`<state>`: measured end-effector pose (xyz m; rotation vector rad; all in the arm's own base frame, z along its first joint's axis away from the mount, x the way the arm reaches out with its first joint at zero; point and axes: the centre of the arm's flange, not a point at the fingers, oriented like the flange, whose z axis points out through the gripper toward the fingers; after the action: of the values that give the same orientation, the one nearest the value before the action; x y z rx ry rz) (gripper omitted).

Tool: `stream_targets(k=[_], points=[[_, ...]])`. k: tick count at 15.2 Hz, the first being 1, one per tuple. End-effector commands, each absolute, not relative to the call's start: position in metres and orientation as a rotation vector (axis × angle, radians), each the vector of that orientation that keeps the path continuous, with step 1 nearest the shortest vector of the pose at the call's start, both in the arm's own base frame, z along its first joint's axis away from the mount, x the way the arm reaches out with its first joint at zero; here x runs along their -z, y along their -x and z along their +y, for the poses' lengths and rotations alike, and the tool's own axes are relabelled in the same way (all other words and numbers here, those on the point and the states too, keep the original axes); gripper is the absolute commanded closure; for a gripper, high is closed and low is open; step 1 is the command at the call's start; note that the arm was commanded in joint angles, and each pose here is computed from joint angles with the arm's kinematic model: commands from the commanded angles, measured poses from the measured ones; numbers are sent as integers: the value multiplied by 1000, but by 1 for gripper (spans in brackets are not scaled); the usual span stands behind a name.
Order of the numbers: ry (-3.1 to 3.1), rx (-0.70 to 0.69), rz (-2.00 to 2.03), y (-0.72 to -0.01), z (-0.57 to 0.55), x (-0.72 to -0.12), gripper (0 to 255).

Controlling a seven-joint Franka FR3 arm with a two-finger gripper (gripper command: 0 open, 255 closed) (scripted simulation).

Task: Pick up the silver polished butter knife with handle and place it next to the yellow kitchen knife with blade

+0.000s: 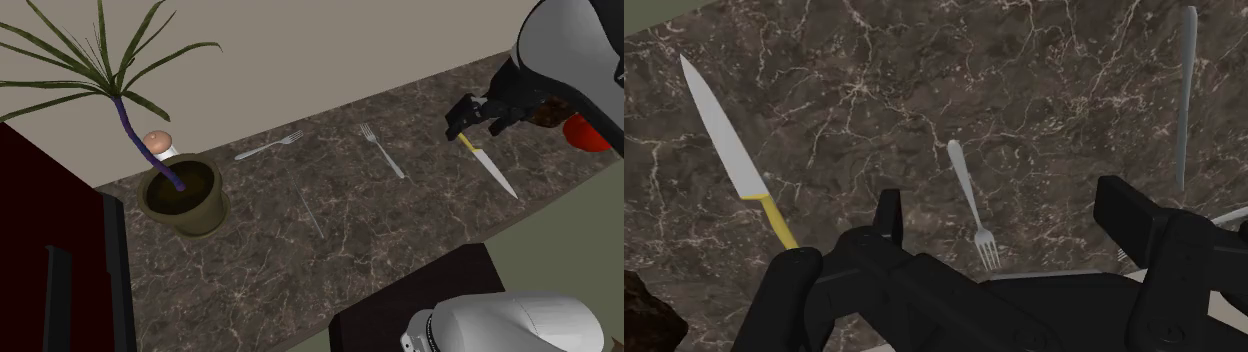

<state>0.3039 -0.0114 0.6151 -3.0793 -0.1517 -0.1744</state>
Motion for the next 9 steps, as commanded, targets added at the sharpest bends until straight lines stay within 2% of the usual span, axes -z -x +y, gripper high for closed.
stream_targets(k=[1, 9], points=[[3079, 174, -152, -304, -11, -615, 0], [3091, 108, -264, -328, 78, -559, 0]])
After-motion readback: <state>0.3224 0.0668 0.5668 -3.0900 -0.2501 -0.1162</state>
